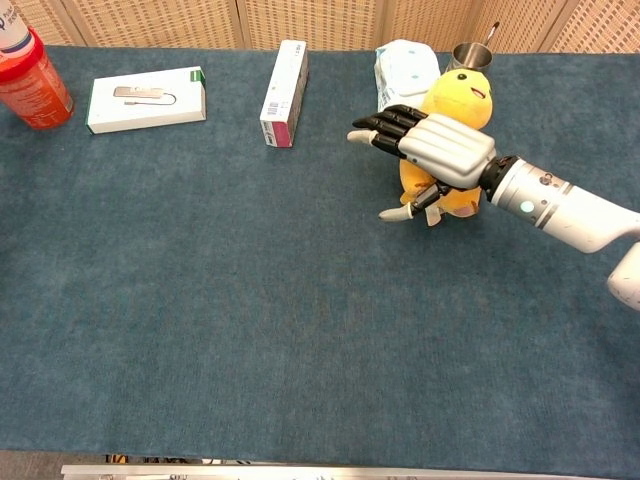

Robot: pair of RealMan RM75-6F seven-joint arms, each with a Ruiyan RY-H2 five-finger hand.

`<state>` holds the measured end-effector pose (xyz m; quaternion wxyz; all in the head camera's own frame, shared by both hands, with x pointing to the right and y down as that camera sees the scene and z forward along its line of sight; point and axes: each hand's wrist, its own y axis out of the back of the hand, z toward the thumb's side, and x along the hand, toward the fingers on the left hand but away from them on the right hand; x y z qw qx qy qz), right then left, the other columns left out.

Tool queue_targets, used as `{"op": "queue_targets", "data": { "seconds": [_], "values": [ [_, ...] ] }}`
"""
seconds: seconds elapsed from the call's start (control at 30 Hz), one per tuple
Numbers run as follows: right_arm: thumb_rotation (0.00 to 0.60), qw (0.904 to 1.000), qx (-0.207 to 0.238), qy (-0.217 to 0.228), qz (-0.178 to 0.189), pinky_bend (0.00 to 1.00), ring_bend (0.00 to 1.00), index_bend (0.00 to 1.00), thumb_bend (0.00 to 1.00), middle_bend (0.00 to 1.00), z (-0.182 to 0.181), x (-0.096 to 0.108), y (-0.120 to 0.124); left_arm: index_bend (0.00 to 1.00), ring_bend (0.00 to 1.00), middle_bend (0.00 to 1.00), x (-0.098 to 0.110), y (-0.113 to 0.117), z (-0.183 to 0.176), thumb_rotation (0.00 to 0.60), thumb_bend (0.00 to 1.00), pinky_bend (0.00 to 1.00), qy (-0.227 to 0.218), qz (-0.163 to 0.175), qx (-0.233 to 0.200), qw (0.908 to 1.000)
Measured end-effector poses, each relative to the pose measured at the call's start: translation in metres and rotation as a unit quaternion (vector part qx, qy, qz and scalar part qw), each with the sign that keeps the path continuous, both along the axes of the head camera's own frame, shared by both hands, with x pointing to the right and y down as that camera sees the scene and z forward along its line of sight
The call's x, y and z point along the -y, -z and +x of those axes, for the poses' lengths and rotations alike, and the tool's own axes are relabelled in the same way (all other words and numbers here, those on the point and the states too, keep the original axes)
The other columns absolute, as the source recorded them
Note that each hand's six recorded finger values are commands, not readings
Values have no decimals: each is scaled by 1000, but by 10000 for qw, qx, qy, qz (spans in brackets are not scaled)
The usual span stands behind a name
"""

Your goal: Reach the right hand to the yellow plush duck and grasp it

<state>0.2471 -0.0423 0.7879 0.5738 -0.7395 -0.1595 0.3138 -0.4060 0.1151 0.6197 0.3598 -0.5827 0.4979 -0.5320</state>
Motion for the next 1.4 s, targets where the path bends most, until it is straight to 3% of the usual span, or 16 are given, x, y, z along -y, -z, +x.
{"op": "queue_targets", "data": {
  "seconds": [0.33, 0.87, 1.2, 1.4],
  "values": [
    [157, 9990, 374, 250, 61, 0, 0, 0, 0, 37, -5, -16, 18, 93, 7, 62, 2, -1, 3, 600, 148, 32, -45, 0, -17, 10000],
    [163, 9984, -345, -314, 306, 0, 0, 0, 0, 37, 45, 7, 8, 93, 7, 62, 2, -3, 4, 600, 148, 32, -41, -42, -37, 10000],
    [184, 9980, -482, -239, 323, 0, 0, 0, 0, 37, 23, 9, -9, 93, 7, 62, 2, -4, 3, 600, 148, 32, -13, -116, -115, 9999],
    [199, 9991, -311, -94, 274, 0, 0, 0, 0, 37, 5, 4, -11, 93, 7, 62, 1, -2, 1, 600, 148, 32, 28, -130, -132, 9998]
  ]
}}
